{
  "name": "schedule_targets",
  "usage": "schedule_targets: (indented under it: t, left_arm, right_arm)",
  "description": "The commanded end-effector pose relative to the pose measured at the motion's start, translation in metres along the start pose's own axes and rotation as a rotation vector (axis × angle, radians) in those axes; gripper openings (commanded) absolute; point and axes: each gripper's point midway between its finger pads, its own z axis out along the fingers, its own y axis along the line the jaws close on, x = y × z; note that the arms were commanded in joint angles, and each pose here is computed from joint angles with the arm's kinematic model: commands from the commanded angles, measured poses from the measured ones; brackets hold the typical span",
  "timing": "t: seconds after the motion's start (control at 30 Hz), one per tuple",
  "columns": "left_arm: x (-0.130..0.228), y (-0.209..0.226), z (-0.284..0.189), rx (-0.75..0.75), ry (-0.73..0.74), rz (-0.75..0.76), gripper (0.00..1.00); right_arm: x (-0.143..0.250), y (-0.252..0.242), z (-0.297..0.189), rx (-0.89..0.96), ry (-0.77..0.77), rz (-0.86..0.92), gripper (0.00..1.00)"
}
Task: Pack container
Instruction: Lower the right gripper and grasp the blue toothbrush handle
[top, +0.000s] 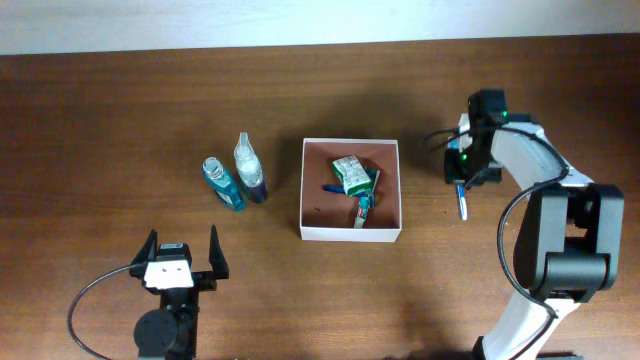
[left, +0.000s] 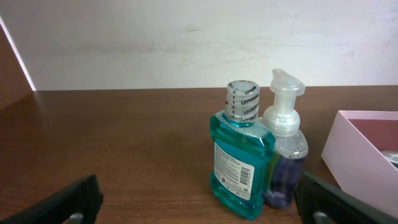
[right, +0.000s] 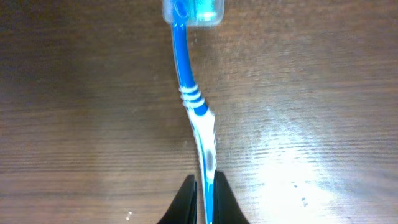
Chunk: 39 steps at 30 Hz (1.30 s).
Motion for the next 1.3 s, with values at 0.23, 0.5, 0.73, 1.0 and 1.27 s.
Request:
schedule_targets:
  t: [0.23, 0.5, 0.73, 1.0, 1.27]
  left_arm:
    - [0.002, -0.002, 0.000, 0.010, 0.001, 0.020, 1.00]
    - [0.002, -0.002, 0.000, 0.010, 0.001, 0.020, 1.00]
    - [0.002, -0.002, 0.000, 0.010, 0.001, 0.020, 1.00]
    - [0.002, -0.002, 0.000, 0.010, 0.001, 0.019, 1.00]
    - [0.002, -0.002, 0.000, 0.011, 0.001, 0.020, 0.99]
  right_arm:
    - [-0.036, 0.044, -0.134, -0.040, -0.230, -0.063, 0.04]
    - [-0.034, 0.031, -0.184, -0.022, -0.348, 0.005, 0.55]
    - [-0.028, 0.017, -0.136, -0.037, -0.229, -0.039, 0.87]
    - [-0.026, 0.019, -0.062, -0.043, -0.151, -0.062, 0.77]
    - [-0.011, 0.017, 0.003, -0.040, -0.103, -0.059, 0.70]
